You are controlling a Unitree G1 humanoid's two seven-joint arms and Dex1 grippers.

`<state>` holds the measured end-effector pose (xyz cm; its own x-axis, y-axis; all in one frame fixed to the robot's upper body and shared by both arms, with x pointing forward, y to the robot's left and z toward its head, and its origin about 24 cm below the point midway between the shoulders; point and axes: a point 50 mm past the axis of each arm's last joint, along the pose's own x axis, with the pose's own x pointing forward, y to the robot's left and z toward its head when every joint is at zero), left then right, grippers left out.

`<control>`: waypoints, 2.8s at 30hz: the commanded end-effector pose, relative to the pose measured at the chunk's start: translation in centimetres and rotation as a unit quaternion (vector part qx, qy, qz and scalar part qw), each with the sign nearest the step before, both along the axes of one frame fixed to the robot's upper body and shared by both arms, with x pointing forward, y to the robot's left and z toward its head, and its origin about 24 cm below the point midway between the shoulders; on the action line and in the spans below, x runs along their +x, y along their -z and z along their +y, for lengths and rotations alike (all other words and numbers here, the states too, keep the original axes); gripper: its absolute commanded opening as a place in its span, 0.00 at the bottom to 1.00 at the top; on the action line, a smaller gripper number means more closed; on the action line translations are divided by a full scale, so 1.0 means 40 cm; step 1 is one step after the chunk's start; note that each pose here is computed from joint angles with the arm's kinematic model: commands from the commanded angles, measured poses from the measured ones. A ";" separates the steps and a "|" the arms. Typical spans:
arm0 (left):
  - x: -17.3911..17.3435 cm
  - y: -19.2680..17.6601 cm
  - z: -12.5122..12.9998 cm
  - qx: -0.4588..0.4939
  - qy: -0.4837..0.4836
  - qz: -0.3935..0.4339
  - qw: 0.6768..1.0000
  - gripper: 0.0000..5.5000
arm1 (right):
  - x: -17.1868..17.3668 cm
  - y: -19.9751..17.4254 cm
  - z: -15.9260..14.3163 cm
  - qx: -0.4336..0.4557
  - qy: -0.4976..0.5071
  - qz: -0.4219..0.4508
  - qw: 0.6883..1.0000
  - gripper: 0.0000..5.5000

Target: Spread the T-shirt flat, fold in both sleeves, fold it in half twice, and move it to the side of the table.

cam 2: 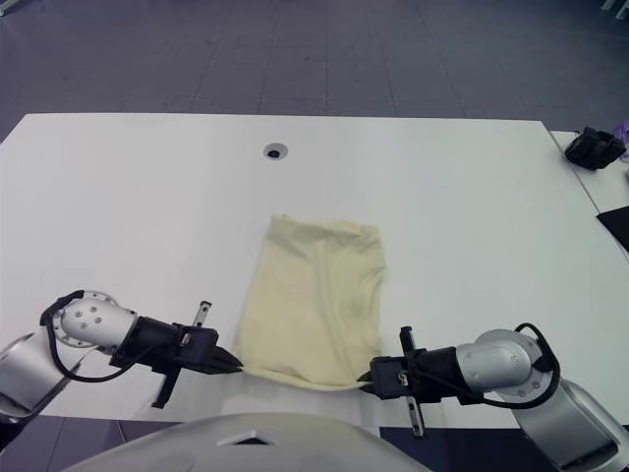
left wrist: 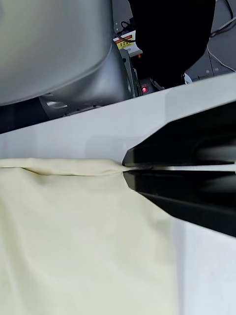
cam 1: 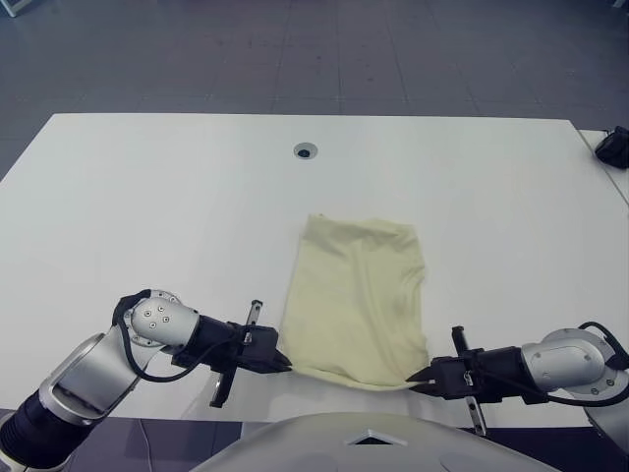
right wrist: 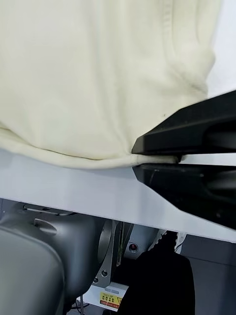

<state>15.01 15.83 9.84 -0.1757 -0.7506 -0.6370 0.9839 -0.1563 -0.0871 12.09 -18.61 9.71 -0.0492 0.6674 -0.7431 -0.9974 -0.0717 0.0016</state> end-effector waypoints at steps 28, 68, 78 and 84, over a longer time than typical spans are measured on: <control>0.432 -0.159 -0.043 -0.089 -0.082 -0.068 0.990 0.00 | 0.422 -0.116 -0.092 0.136 0.149 0.067 0.977 0.01; 0.454 -0.036 -0.022 -0.085 -0.281 -0.221 0.930 0.54 | 0.548 -0.008 0.041 0.198 0.262 -0.227 0.917 0.55; 0.389 0.045 -0.041 0.019 -0.228 -0.239 0.944 0.86 | 0.529 0.105 0.002 0.135 0.297 -0.220 0.919 0.85; 0.370 0.088 -0.015 0.084 -0.199 -0.260 0.941 0.98 | 0.532 0.147 -0.032 0.097 0.338 -0.219 0.910 0.97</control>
